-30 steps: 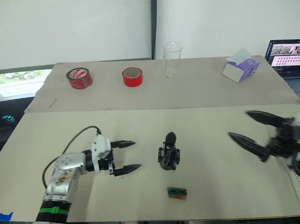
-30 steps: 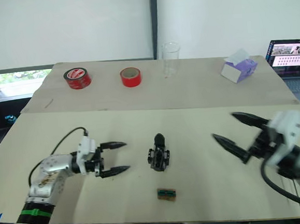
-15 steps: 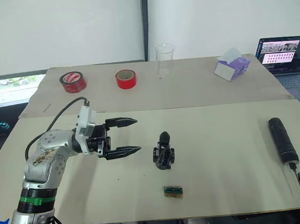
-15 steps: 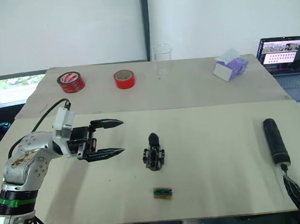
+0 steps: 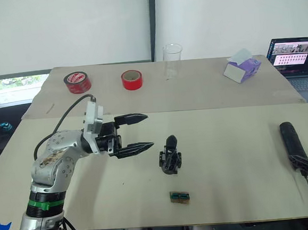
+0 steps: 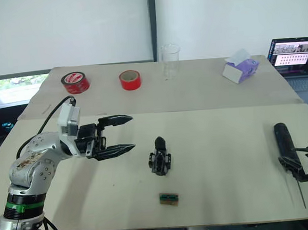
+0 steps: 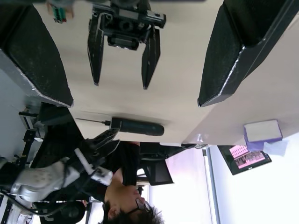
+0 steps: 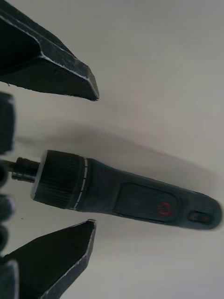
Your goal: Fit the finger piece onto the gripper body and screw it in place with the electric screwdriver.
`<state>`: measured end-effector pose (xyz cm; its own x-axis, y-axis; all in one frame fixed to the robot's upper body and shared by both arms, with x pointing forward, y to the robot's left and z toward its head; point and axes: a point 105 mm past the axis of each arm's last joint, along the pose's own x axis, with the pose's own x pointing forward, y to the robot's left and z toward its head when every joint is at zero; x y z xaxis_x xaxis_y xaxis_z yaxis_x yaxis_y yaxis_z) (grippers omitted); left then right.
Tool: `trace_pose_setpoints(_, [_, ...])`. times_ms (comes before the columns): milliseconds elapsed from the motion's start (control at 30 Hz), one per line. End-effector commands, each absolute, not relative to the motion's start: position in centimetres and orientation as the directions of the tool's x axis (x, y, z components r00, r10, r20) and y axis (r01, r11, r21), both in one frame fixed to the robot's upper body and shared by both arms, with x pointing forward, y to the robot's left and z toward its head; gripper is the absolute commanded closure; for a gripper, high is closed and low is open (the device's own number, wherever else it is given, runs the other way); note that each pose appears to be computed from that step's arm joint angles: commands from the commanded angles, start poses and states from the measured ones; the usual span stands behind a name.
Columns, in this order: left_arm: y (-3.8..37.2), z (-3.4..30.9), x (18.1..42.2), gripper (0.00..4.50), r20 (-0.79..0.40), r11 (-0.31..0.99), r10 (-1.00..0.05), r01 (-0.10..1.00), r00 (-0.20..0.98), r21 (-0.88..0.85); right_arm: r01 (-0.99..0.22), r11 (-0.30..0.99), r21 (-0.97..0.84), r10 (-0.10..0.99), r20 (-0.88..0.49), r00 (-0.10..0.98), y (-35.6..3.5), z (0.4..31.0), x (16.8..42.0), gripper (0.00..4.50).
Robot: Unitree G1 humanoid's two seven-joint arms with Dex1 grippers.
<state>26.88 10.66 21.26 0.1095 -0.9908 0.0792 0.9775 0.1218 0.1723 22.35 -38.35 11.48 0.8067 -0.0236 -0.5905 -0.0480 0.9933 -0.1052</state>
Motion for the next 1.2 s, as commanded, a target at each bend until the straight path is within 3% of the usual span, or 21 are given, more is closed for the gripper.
trace_pose_setpoints(33, [10.5, 22.0, 25.9, 0.01, 0.072, 0.095, -0.994, 0.972, 0.082, 0.213, -0.052, 0.985, -0.163, -0.062, -0.622, 0.780, -39.8, 11.1, 23.5, 0.00])
trace_pose_setpoints(133, [10.4, 22.1, 25.6, 0.01, 0.071, 0.097, -0.994, 0.972, 0.083, 0.216, -0.008, 0.984, -0.180, -0.109, -0.630, 0.769, -41.0, 10.9, 24.5, 0.00])
trace_pose_setpoints(300, [10.2, 22.1, 25.4, 0.01, 0.076, 0.096, -0.994, 0.970, 0.081, 0.222, -0.059, 0.993, -0.102, -0.027, -0.684, 0.729, -40.7, 9.6, 25.2, 0.00])
trace_pose_setpoints(567, [10.5, 21.8, 25.2, 0.00, 0.074, 0.072, -0.996, 0.972, 0.056, 0.224, -0.059, 0.994, -0.094, -0.009, -0.598, 0.801, -41.4, 11.2, 26.7, 2.52])
trace_pose_setpoints(633, [10.6, 21.5, 25.0, 0.00, 0.069, 0.065, -0.996, 0.974, 0.051, 0.219, -0.067, 0.996, -0.054, 0.024, -0.571, 0.820, -40.8, 12.0, 26.6, 2.57])
trace_pose_setpoints(733, [11.1, 21.4, 25.0, 0.00, 0.086, 0.090, -0.994, 0.973, 0.073, 0.211, -0.245, 0.969, -0.040, 0.188, -0.527, 0.829, -37.0, 14.3, 26.4, 2.57])
trace_pose_setpoints(833, [11.9, 19.7, 24.8, 0.00, 0.015, 0.082, -0.997, 0.972, 0.081, 0.219, -0.405, 0.912, -0.072, 0.308, -0.534, 0.788, -32.6, 16.1, 25.6, 2.57])
trace_pose_setpoints(933, [12.2, 18.5, 24.4, 0.00, -0.029, 0.053, -0.998, 0.976, 0.060, 0.209, -0.536, 0.821, -0.197, 0.324, -0.612, 0.721, -29.5, 15.4, 24.4, 2.57])
trace_pose_setpoints(1200, [11.4, 18.7, 24.3, 0.00, -0.007, 0.033, -0.999, 0.976, 0.036, 0.217, -0.644, 0.738, -0.203, 0.398, -0.639, 0.658, -25.3, 11.8, 23.5, 2.57])
